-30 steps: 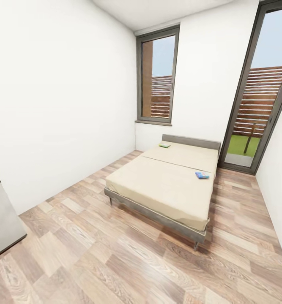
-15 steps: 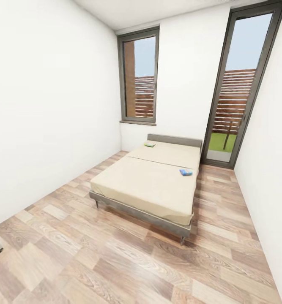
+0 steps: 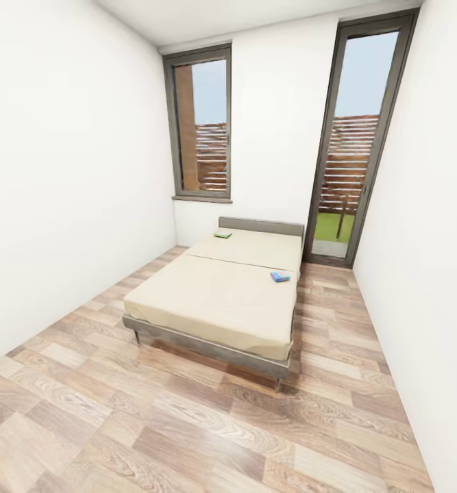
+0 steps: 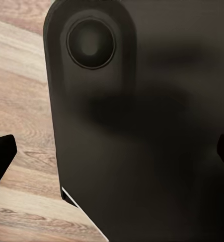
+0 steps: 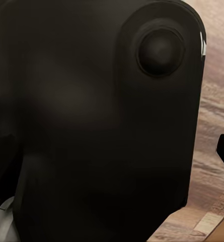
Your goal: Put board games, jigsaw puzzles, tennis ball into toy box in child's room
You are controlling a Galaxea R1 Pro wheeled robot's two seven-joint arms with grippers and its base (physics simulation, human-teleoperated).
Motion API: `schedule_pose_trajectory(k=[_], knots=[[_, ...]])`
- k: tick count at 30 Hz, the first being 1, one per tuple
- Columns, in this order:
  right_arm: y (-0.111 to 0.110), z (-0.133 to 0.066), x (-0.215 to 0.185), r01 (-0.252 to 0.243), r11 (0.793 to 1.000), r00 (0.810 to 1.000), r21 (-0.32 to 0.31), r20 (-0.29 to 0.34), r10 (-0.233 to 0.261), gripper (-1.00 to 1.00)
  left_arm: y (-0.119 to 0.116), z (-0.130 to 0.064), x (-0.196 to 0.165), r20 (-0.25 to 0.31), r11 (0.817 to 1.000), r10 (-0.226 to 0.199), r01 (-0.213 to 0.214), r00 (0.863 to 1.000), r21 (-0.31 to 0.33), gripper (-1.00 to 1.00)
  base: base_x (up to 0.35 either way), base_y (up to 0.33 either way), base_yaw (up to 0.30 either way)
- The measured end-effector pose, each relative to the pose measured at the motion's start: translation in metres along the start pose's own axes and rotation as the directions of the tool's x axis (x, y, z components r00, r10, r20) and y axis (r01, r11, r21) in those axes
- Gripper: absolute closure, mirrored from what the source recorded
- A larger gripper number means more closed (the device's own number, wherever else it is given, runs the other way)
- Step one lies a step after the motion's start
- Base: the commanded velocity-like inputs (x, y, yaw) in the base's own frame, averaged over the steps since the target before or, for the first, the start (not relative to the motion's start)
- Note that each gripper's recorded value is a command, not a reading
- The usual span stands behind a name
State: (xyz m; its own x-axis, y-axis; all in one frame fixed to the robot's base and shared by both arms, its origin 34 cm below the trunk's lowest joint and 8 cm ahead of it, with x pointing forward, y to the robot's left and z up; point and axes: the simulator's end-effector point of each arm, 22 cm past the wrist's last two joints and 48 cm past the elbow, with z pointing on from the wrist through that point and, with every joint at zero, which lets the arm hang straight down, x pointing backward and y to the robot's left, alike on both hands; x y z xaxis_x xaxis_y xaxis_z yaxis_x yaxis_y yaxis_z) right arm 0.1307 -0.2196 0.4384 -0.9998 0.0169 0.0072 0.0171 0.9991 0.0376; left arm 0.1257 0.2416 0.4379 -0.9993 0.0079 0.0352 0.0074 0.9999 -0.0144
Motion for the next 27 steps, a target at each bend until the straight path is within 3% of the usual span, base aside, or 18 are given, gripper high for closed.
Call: schedule_pose_trajectory(k=[12,22,27], knots=[[-0.002,-0.018,-0.001,0.005,1.0,1.0,0.002,0.003,-0.005,-1.0,0.005,-0.018,0.0,0.0,1.0,0.007,-0.007,1.0,-0.006,-1.0,0.0,0.0,-0.014],[-0.003,-0.034,0.001,0.007,1.0,1.0,0.004,-0.004,-0.007,-1.0,0.006,-0.035,-0.012,0.053,0.999,0.052,-0.052,0.997,-0.009,-1.0,0.0,0.0,0.0],[0.01,-0.042,0.001,0.009,1.0,1.0,-0.011,-0.001,-0.009,-1.0,0.007,-0.043,-0.031,0.095,0.998,0.066,-0.065,0.993,-0.012,-1.0,0.0,0.0,0.0]])
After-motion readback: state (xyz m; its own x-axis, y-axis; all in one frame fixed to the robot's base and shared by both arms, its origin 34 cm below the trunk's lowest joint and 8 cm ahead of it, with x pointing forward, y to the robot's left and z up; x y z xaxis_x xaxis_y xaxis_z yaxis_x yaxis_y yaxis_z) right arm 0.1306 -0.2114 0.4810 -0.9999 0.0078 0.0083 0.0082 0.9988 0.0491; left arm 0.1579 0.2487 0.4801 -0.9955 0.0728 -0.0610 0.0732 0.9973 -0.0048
